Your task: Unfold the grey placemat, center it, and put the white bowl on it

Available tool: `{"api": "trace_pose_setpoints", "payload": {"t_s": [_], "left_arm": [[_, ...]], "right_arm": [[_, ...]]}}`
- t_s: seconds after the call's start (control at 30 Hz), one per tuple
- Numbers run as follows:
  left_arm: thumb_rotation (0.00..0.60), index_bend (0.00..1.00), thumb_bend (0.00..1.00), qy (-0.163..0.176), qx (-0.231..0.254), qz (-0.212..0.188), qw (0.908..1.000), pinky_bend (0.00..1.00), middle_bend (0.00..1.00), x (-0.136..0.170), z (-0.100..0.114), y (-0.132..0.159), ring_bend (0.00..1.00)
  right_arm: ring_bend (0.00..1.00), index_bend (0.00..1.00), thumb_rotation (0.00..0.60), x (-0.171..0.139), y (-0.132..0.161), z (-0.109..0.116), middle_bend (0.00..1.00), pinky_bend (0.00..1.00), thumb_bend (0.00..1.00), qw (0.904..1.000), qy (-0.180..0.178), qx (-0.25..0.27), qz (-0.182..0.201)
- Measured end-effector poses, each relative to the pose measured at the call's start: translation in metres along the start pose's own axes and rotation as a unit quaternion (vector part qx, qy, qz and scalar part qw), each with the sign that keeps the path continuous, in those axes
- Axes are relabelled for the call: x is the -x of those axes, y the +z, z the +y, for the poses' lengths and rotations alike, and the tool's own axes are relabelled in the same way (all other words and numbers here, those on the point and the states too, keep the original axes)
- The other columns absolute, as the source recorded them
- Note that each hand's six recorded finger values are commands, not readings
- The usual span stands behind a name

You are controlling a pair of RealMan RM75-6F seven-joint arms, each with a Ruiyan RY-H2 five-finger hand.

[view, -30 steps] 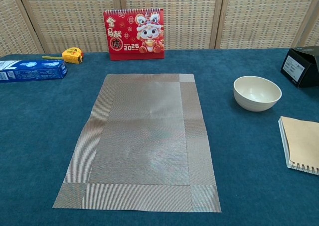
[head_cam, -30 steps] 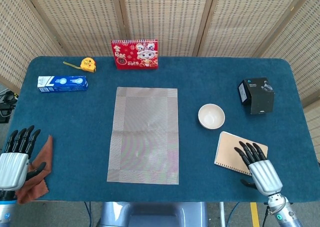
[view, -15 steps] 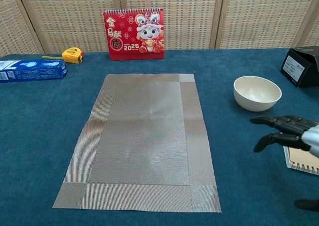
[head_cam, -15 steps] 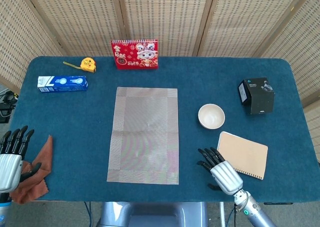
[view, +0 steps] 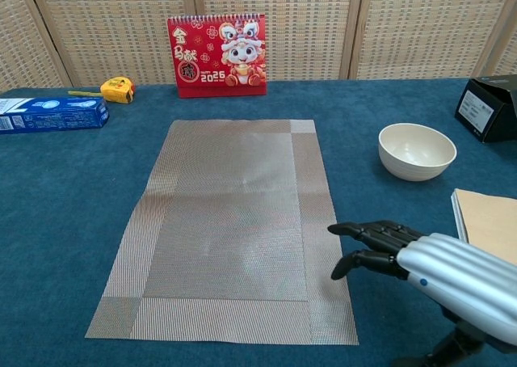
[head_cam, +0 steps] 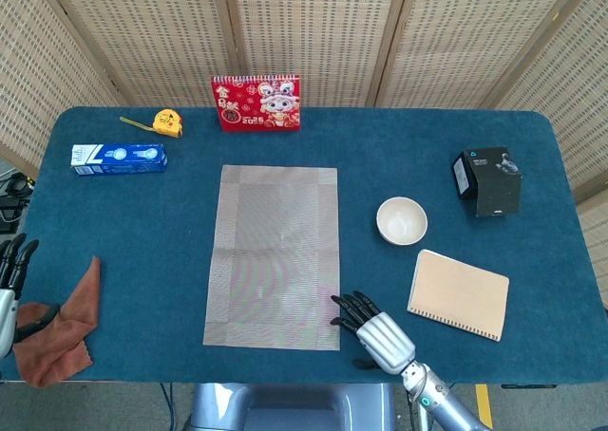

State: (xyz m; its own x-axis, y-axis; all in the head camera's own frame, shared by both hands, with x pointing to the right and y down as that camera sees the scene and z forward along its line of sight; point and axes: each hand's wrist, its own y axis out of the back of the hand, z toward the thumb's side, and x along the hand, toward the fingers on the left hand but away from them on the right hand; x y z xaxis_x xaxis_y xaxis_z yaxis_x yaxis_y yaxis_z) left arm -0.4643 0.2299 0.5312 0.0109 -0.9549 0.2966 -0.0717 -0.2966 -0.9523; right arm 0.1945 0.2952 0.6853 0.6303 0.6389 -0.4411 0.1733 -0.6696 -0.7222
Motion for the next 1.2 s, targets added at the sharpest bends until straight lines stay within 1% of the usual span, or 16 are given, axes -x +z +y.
{"api": "trace_pose_setpoints", "payload": {"t_s": [0.13,0.3,0.43,0.63,0.87,1.07,1.13,1.2], "left_arm": [[0.600,0.00,0.18,-0.001,0.002,0.001,1.0000,0.00,0.00,0.000,0.000,-0.001,0.00],[0.600,0.00,0.18,-0.001,0.004,0.003,1.0000,0.00,0.00,-0.001,0.001,-0.002,0.00],[0.600,0.00,0.18,-0.002,0.004,0.004,1.0000,0.00,0.00,-0.002,0.001,-0.002,0.00],[0.600,0.00,0.18,-0.002,0.005,0.006,1.0000,0.00,0.00,-0.002,0.001,-0.003,0.00],[0.600,0.00,0.18,-0.004,0.005,0.006,1.0000,0.00,0.00,-0.003,0.000,-0.004,0.00],[0.600,0.00,0.18,-0.005,0.005,0.007,1.0000,0.00,0.00,-0.004,0.000,-0.004,0.00],[0.600,0.00,0.18,-0.005,0.004,0.007,1.0000,0.00,0.00,-0.004,-0.001,-0.003,0.00],[0.600,0.00,0.18,-0.006,0.004,0.007,1.0000,0.00,0.00,-0.004,-0.001,-0.003,0.00]], "right_arm": [[0.00,0.27,0.600,0.009,0.002,-0.007,0.00,0.00,0.03,0.9998,-0.005,0.021,-0.002],[0.00,0.27,0.600,0.019,-0.004,-0.008,0.00,0.00,0.03,0.9997,-0.017,0.014,-0.007],[0.00,0.27,0.600,0.027,-0.007,-0.007,0.00,0.00,0.03,0.9995,-0.025,0.019,-0.009],[0.00,0.27,0.600,0.031,-0.009,-0.011,0.00,0.00,0.03,0.9995,-0.018,0.023,-0.015],[0.00,0.27,0.600,0.032,-0.007,-0.016,0.00,0.00,0.03,0.9994,-0.012,0.030,-0.013],[0.00,0.27,0.600,0.035,-0.005,-0.015,0.00,0.00,0.03,0.9988,-0.015,0.045,-0.015],[0.00,0.27,0.600,0.037,-0.004,-0.015,0.00,0.00,0.04,0.9984,-0.017,0.052,-0.015],[0.00,0.27,0.600,0.040,-0.003,-0.016,0.00,0.00,0.10,0.9978,-0.020,0.060,-0.016]]}}
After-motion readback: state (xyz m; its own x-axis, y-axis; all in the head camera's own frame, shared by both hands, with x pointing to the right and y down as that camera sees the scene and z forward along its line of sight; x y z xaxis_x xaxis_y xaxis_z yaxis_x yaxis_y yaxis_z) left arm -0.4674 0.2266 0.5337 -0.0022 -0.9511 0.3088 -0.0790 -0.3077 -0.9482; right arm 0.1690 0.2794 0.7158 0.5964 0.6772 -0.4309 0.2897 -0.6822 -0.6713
